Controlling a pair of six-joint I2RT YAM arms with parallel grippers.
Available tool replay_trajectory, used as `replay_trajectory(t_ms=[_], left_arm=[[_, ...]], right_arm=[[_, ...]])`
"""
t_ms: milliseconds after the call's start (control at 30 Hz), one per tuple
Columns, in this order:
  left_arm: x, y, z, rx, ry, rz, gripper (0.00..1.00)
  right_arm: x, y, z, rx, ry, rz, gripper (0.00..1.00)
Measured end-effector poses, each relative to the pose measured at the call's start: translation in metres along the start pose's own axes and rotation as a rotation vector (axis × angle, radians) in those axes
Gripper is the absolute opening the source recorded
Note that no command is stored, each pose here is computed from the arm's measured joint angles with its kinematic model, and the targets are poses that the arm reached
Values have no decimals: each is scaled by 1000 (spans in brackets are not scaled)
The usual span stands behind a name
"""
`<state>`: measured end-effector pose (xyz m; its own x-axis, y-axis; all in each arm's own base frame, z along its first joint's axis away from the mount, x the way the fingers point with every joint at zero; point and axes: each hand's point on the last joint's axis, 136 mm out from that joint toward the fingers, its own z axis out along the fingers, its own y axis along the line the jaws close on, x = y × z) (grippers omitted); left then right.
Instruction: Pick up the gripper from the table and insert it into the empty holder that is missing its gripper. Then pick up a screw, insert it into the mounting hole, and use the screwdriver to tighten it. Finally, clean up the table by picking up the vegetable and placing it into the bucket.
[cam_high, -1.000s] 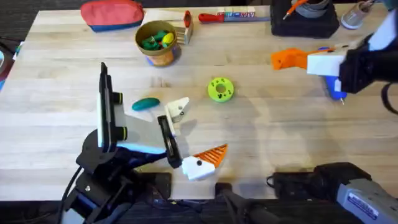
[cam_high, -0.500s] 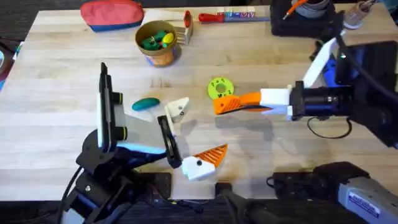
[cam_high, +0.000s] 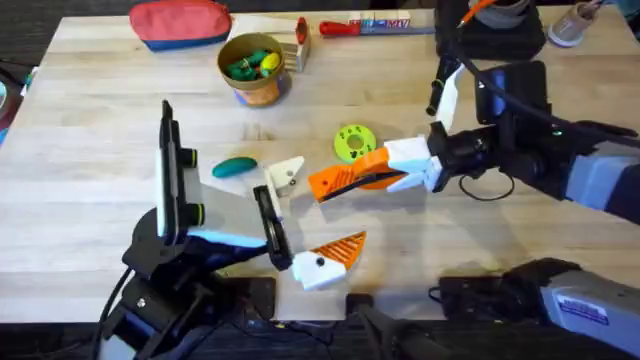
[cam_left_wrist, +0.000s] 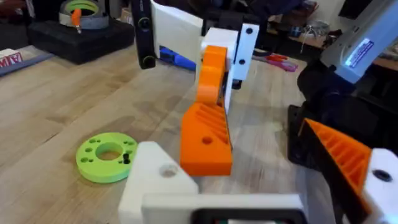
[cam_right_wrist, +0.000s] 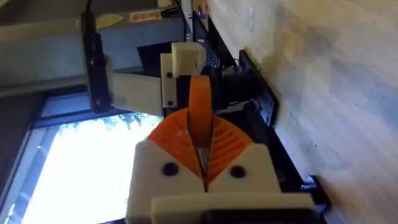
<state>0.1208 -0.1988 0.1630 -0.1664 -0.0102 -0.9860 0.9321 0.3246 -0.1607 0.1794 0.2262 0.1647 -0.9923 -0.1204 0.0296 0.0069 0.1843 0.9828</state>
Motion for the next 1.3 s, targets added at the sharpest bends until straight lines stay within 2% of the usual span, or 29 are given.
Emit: replay_trajectory(t_ms=[233,500,667,933,1300], left_arm=[[0,0,0,0,0,0,988],[0,0,0,-1,0,0,988],[0,0,0,0,0,0,988],[-1,6,-1,-34,-5,0,989],[-1,7,-1,-37,-5,-1,989]], right_arm=[[-6,12,0,-40,5,-17,4],[-8,10,1,-29,-5,16,4],[-5,7,13,0,11,6,4],[-15,13,26,-30,27,-37,4],[-20,11,29,-28,21,42,4]])
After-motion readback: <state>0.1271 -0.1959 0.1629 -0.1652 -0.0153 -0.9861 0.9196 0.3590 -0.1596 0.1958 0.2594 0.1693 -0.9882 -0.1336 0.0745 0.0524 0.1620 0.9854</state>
